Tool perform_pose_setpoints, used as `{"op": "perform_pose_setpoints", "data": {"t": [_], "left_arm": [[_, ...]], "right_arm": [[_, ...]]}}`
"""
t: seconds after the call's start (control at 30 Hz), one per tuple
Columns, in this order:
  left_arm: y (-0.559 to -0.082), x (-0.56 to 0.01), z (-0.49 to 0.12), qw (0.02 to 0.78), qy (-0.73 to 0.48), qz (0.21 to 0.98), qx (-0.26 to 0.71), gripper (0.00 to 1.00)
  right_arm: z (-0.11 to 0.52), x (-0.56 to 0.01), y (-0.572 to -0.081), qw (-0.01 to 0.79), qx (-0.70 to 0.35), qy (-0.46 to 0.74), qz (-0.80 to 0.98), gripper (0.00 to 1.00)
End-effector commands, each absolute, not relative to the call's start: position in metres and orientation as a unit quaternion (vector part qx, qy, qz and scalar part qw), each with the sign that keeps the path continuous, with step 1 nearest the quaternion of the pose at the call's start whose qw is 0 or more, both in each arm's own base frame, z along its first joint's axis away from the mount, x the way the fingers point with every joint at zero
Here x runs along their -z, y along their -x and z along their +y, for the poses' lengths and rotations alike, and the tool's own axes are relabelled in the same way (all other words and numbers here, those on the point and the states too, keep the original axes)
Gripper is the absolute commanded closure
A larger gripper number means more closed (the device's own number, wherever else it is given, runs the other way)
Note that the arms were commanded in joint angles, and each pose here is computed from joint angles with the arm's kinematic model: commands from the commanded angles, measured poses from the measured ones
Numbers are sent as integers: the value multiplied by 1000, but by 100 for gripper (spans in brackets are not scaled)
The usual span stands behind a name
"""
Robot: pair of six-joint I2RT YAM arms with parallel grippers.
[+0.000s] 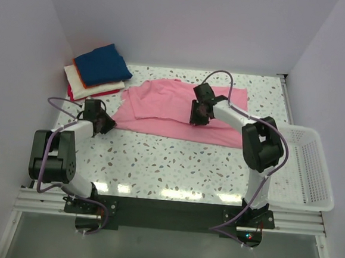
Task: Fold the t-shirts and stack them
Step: Fold the tshirt
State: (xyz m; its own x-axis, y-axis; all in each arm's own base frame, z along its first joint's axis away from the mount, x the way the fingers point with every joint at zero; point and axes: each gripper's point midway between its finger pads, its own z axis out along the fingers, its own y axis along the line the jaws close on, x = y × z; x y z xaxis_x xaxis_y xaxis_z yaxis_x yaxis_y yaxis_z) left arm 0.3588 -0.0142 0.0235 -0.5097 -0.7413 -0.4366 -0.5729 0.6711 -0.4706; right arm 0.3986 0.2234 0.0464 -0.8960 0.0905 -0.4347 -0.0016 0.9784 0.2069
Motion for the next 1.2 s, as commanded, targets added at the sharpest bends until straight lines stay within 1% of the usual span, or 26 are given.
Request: {"op": "perform_pose_setpoints", "data": {"t": [0.0, 0.07, 0.1, 0.13, 0.23, 0.37, 0.43, 0.6, 0.67, 0.83, 1.07, 1.17], "left_arm": [[-378, -40, -4, 347, 386, 844, 132, 72], [-379, -42, 2, 354, 392, 840, 122, 76], [-378, -42, 4, 355, 395, 839, 118, 82], [-378, -42, 4, 356, 394, 839, 118, 84], [-371, -38, 8, 343, 400, 843, 107, 89], [-368, -39, 11, 343, 403, 843, 102, 92], [-368, -38, 11, 341, 402, 844, 101, 92], [-365, -41, 16, 343, 403, 843, 97, 95], [-364, -42, 18, 343, 404, 843, 96, 95], [-359, -42, 23, 340, 404, 844, 89, 97], [-354, -45, 30, 342, 410, 841, 84, 98], [-353, -46, 32, 342, 413, 840, 81, 99]], "right_arm": [[236, -70, -388, 253, -106, 1, 962, 69], [239, -70, -386, 257, -107, 4, 960, 69], [242, -67, -382, 254, -106, 9, 961, 69], [244, -65, -381, 252, -106, 10, 962, 69], [247, -56, -382, 245, -100, 14, 964, 69], [251, -55, -393, 249, -92, 15, 964, 68], [248, -48, -396, 241, -78, 14, 967, 68], [249, -51, -414, 252, -72, 3, 965, 68], [247, -44, -417, 243, -62, -1, 968, 68], [233, -44, -431, 249, -51, -24, 967, 68], [219, -53, -426, 258, -36, -28, 965, 67], [210, -65, -421, 269, -26, -32, 962, 67]]}}
